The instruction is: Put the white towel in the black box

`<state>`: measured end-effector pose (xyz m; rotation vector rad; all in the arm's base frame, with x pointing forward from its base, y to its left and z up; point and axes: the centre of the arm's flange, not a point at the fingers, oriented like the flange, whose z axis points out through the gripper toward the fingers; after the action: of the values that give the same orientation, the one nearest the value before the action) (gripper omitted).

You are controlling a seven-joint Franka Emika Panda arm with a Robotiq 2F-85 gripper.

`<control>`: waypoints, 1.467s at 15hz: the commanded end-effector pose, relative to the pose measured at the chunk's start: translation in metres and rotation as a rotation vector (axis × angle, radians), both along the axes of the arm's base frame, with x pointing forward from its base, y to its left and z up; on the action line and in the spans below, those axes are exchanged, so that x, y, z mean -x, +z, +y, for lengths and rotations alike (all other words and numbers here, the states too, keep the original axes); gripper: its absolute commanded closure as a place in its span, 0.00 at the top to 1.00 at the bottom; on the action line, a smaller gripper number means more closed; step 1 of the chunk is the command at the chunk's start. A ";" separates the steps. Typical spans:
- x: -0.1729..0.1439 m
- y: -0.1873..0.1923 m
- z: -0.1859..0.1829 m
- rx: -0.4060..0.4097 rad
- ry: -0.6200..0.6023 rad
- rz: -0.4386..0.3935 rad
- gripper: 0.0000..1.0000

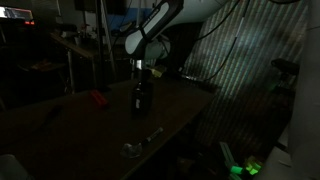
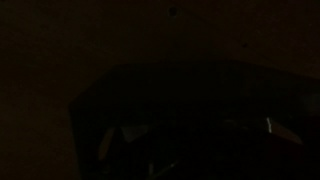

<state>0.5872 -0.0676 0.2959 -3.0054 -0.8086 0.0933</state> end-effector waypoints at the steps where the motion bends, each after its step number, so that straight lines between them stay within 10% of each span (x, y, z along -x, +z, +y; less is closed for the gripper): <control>1: 0.005 -0.021 0.006 -0.098 0.023 0.048 0.00; 22: 0.089 0.162 0.083 -0.127 -0.109 -0.197 0.10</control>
<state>0.5282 -0.0039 0.4389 -2.9886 -0.6908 -0.1827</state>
